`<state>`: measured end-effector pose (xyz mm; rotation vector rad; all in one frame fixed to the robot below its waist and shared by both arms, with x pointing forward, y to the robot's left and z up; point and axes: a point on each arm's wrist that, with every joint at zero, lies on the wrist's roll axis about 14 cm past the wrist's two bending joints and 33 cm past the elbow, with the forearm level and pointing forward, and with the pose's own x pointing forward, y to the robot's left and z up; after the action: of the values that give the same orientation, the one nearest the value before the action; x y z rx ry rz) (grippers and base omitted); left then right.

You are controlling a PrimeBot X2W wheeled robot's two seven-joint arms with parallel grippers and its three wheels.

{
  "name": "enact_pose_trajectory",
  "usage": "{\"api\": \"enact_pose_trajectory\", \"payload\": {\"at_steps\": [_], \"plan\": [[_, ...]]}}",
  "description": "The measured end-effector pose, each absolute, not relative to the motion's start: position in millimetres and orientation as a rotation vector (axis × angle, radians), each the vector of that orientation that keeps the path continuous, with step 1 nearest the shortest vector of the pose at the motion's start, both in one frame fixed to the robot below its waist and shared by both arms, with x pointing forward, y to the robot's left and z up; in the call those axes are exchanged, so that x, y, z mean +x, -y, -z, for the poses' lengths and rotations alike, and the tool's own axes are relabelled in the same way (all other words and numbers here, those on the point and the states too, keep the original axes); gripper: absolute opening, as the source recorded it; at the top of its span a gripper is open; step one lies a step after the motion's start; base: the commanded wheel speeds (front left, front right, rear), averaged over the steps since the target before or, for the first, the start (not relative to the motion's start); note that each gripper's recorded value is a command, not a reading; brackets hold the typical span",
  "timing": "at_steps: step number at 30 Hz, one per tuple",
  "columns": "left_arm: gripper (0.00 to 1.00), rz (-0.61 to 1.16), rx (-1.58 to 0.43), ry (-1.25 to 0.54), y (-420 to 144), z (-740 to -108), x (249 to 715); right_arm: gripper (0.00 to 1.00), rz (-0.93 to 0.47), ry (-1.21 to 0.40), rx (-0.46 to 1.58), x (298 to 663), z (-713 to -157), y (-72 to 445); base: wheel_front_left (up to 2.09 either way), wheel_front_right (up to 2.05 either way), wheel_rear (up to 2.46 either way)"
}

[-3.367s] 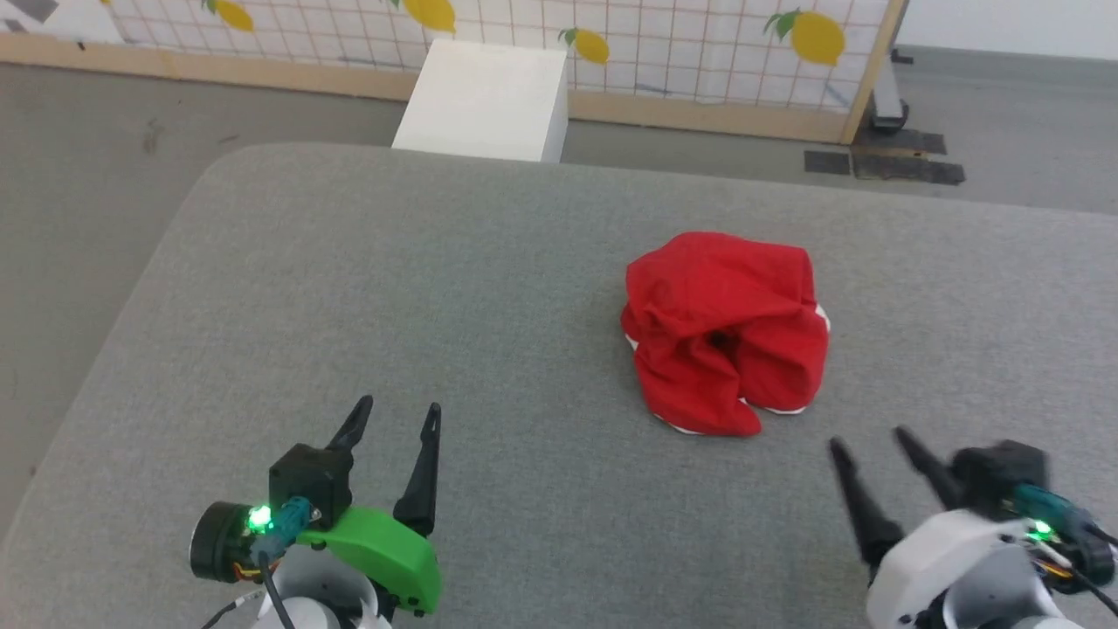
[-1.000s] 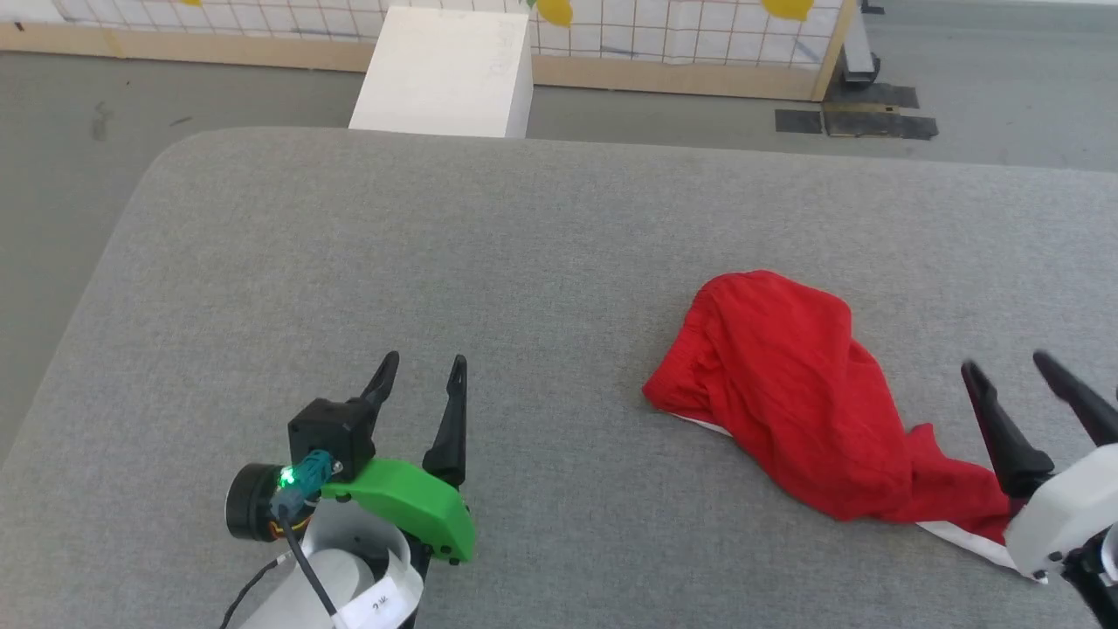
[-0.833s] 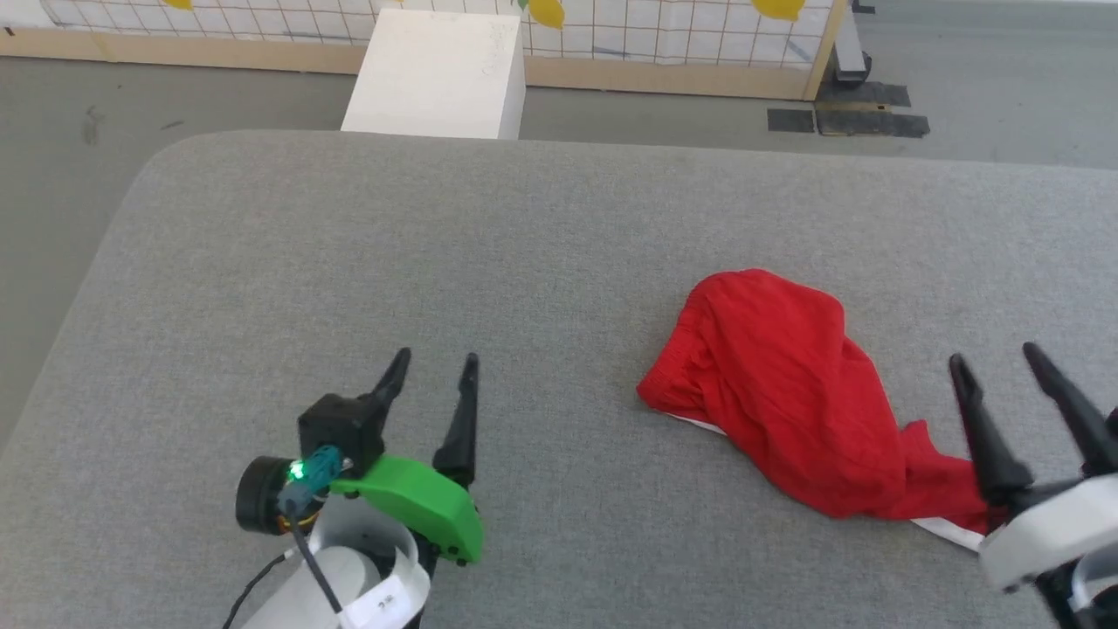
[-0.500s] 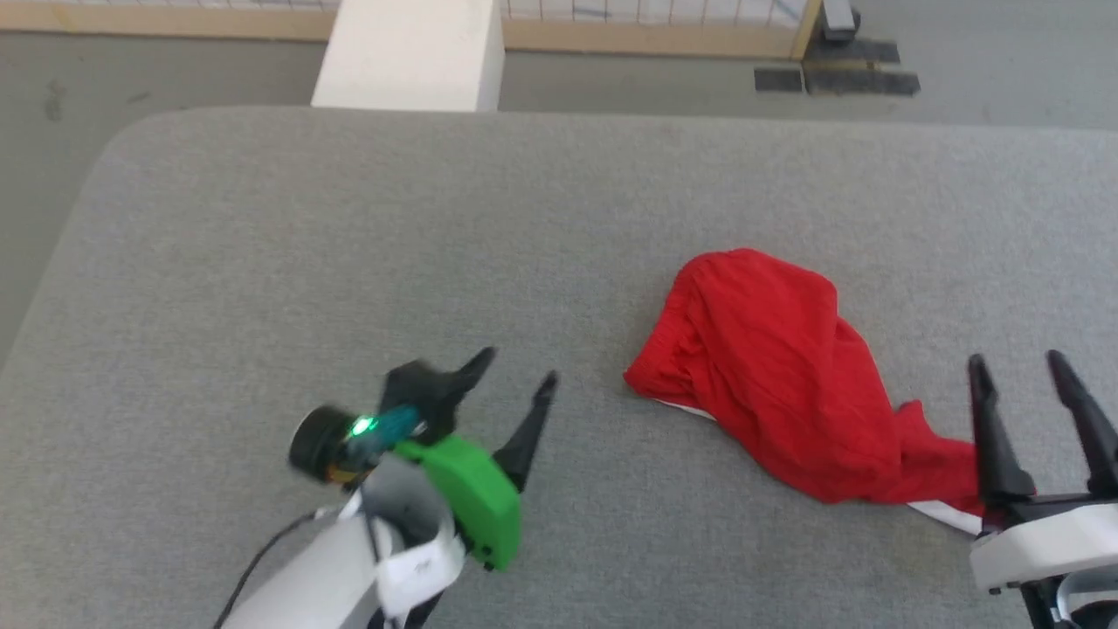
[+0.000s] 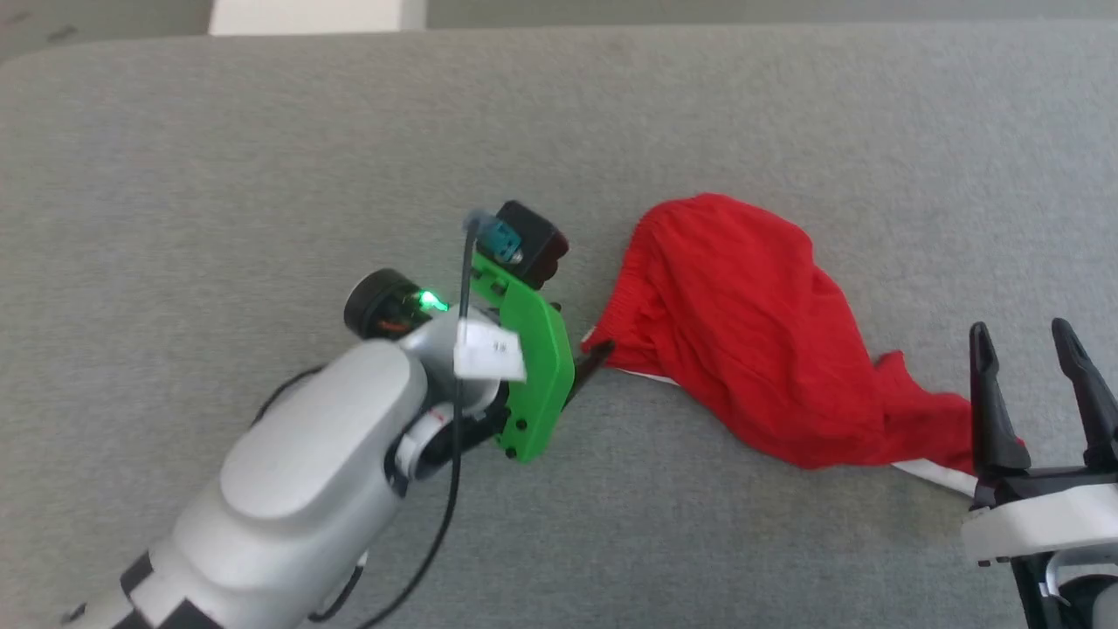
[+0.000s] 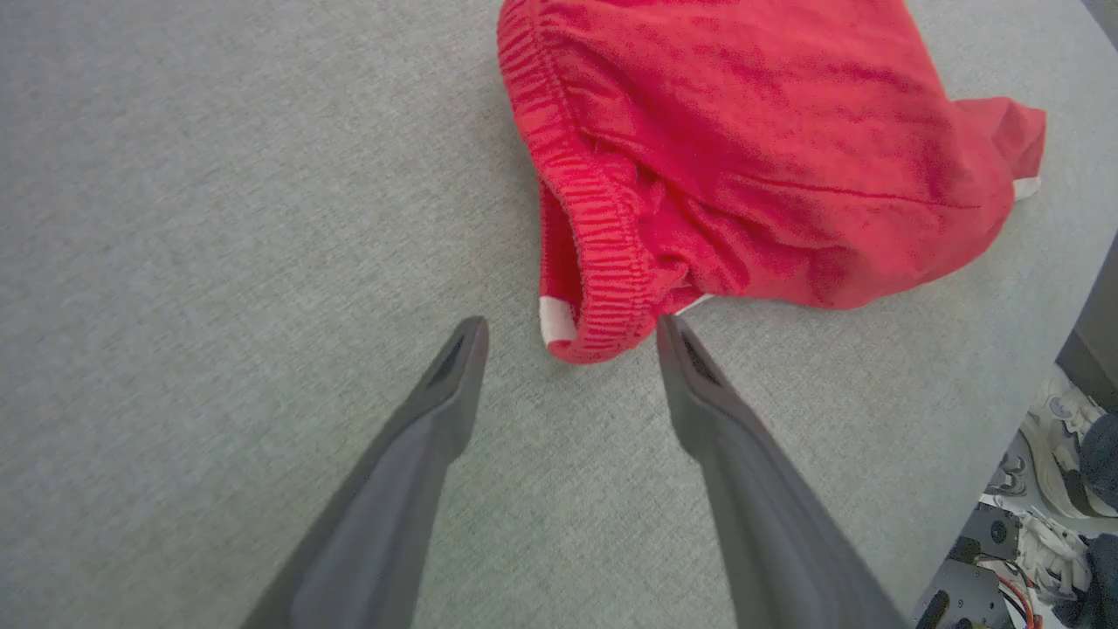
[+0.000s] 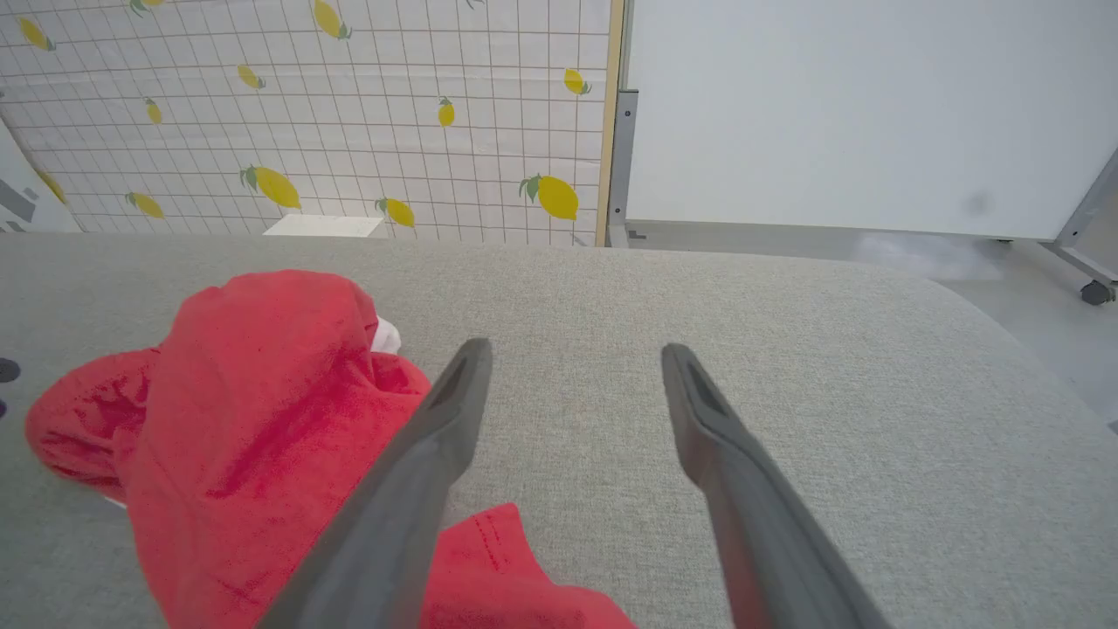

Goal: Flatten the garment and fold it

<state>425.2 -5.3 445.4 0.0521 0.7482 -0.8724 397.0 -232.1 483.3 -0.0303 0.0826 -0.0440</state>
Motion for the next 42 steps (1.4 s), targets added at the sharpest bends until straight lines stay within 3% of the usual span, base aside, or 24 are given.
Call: {"api": "enact_pose_trajectory", "payload": {"at_steps": [11,12,17,26,38,39,40,42], "plan": [[1.0,0.961,0.095,-0.886,26.5,-408.6,433.0,1.0,0.112,-0.134,-0.048,392.0,-461.3,249.7,0.0,0.0,0.0],[0.0,0.963,0.092,-0.887,27.3,-406.6,433.3,1.0,0.117,-0.138,-0.052,392.0,-460.3,251.6,0.0,0.0,0.0],[0.0,0.937,0.053,-0.833,25.5,-412.4,436.7,1.0,0.122,-0.139,-0.056,390.8,-460.6,253.1,0.0,0.0,0.0],[0.0,0.698,-0.079,-0.665,-20.0,-458.5,449.7,1.0,0.067,-0.121,-0.038,393.4,-472.3,235.0,0.0,0.0,0.0],[0.0,0.426,-0.121,-0.793,-110.9,-434.9,372.2,1.0,-0.059,-0.117,-0.01,404.3,-481.5,192.3,0.0,0.0,0.0],[0.39,0.42,-0.124,-0.8,-112.3,-433.7,367.1,1.0,-0.068,-0.114,-0.008,405.1,-482.6,189.1,0.0,0.0,0.0],[1.0,0.412,-0.128,-0.798,-113.5,-433.7,364.5,1.0,-0.075,-0.114,-0.007,405.6,-483.2,186.6,0.0,0.0,0.0],[1.0,0.388,-0.135,-0.767,-117.2,-437.9,364.9,1.0,-0.09,-0.111,-0.005,406.2,-485.1,181.7,0.0,0.0,0.0]]}}
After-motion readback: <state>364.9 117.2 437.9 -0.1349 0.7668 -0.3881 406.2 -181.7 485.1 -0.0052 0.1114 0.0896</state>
